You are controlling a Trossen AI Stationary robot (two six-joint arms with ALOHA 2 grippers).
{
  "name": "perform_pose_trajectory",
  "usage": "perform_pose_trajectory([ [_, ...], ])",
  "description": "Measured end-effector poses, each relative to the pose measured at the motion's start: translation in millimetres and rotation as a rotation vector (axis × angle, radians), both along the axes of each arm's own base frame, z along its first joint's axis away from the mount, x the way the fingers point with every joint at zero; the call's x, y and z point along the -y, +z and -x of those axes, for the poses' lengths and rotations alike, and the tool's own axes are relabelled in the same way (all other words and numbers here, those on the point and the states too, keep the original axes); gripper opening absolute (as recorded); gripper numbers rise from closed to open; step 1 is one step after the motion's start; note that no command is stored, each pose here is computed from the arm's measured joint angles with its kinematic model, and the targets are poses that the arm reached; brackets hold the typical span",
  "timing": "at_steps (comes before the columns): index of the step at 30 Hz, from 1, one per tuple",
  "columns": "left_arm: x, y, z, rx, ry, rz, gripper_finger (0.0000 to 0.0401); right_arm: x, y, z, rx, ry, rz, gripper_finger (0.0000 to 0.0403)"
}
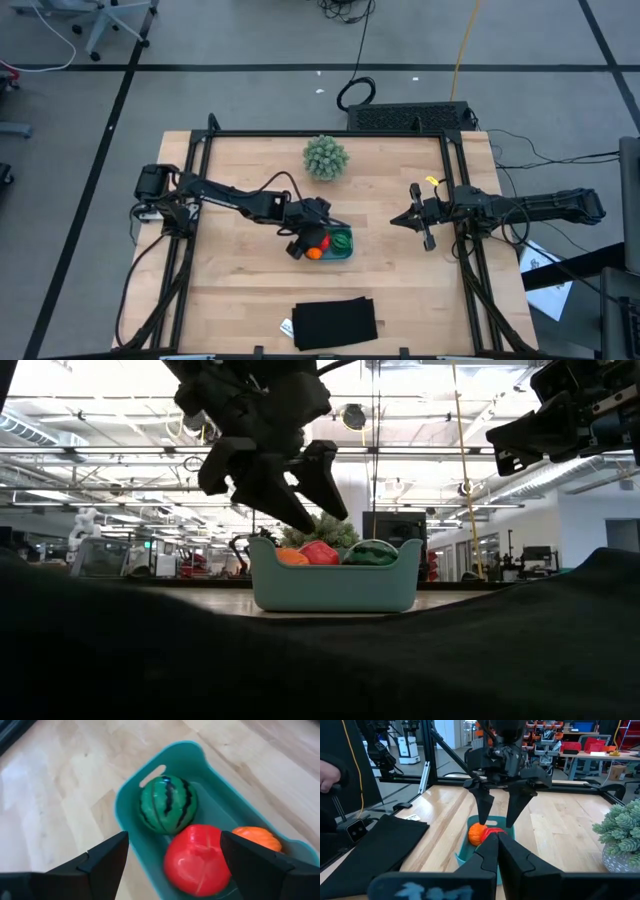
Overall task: Pick and placing Produce into tupperware
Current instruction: Return to Home Position
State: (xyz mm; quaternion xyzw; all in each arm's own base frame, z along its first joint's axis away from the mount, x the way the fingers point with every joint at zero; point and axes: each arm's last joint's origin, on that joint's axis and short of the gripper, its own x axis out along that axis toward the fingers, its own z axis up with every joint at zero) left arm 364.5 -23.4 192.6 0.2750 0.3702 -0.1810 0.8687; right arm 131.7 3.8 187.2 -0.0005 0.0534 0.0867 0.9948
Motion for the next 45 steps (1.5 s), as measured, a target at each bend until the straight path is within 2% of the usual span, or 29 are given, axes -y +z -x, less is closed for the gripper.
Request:
perform_pose_trajectory([
  [4, 0.6, 4.4, -2.1, 0.011, 0.008, -0.018, 0.0308, 0.0, 0.0, 0.0, -0.001, 0.000, -0.003, 0.0000],
  [7, 0.6, 5.6, -2.3, 0.003, 0.016, -0.013, 0.0274, 0.0, 0.0, 0.0, -0.001, 0.000, -0.003, 0.0000],
  [10, -0.2, 9.2, -0.3, -0.022, 0.036, -0.033, 0.0219, 0.0, 0.0, 0.0, -0.001, 0.000, -0.003, 0.0000],
  [15, -2.4, 23.7, 12.1, -0.061, 0.078, -0.075, 0.0105, 0.0, 0.0, 0.0, 0.000, 0.000, -0.002, 0.0000],
  [18, -2.7, 39.6, 23.2, -0.057, 0.110, -0.070, 0.0037, 0.0, 0.3, 0.0, 0.003, 0.000, 0.000, 0.0000],
  [20, -1.8, 51.5, 32.7, -0.054, 0.112, -0.066, 0.0010, 0.0, 0.8, 0.0, 0.010, 0.001, 0.007, 0.0000],
  [26, 5.4, 90.8, 62.9, 0.028, 0.192, -0.127, 0.0004, 0.0, 5.3, -0.4, 0.060, 0.002, 0.024, 0.0000],
  [31, 5.7, 117.1, 89.3, 0.177, 0.277, -0.152, 0.0001, 0.0, 9.7, 0.6, 0.102, 0.001, 0.013, 0.0000],
  [38, -8.9, 123.7, 125.2, 0.408, 0.337, -0.081, 0.0001, 0.0, 11.1, 1.2, 0.117, 0.001, 0.018, 0.0000],
  [41, -19.6, 120.3, 139.3, 0.524, 0.366, -0.003, 0.0001, 0.0, 12.1, 1.8, 0.127, 0.001, 0.019, 0.0000],
  [45, -32.6, 110.9, 156.7, 0.612, 0.440, 0.101, 0.0000, 0.0, 13.9, 3.3, 0.143, 0.000, 0.021, 0.0000],
])
